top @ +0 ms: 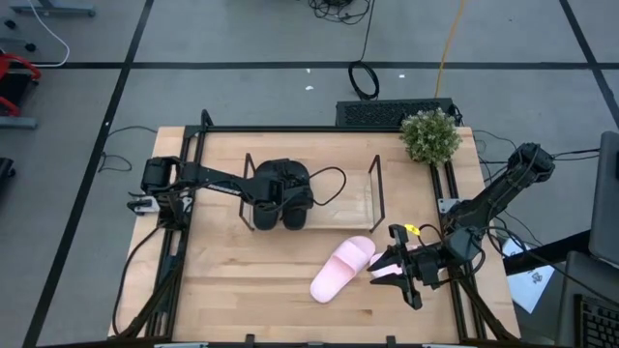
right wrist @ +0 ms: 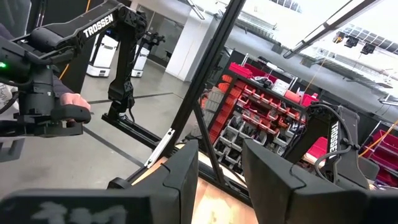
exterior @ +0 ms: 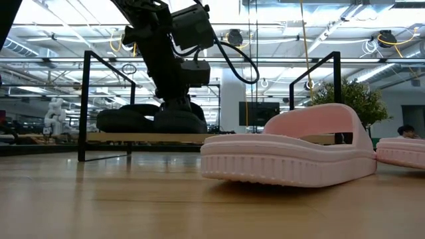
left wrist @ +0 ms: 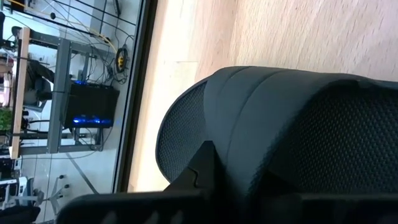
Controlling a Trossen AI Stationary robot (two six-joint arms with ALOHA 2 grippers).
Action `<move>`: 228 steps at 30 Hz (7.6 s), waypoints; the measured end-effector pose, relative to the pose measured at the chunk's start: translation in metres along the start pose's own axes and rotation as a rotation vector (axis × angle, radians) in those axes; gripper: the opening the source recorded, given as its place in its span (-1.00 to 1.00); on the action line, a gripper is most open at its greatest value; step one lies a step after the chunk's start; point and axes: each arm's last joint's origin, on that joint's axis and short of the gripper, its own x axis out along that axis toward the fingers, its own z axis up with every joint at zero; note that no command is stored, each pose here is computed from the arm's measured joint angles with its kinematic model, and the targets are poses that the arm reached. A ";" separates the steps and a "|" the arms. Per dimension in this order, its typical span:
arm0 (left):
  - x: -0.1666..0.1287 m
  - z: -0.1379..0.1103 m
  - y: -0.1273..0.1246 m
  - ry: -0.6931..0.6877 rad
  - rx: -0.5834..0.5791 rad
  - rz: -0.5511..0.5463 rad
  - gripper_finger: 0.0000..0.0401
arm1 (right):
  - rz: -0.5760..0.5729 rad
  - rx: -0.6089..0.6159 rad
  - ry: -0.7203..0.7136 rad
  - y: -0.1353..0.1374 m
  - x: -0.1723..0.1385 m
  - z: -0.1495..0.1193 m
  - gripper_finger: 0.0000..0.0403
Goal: Pick and place slides into the shelf
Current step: Put the black slipper on the shelf, then put the left pink slipper on the shelf
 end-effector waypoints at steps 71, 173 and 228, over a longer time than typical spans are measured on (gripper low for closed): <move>-0.080 0.005 0.005 -0.225 -0.071 -0.041 0.08 | -0.009 0.018 -0.028 -0.001 0.000 0.003 -0.42; -0.232 -0.068 -0.015 -0.470 -0.090 -0.265 0.08 | 0.108 -0.081 -0.201 0.002 0.125 0.107 -0.42; -0.232 -0.068 -0.014 -0.472 -0.064 -0.257 0.08 | -0.327 0.212 0.826 -0.055 0.149 0.078 -0.42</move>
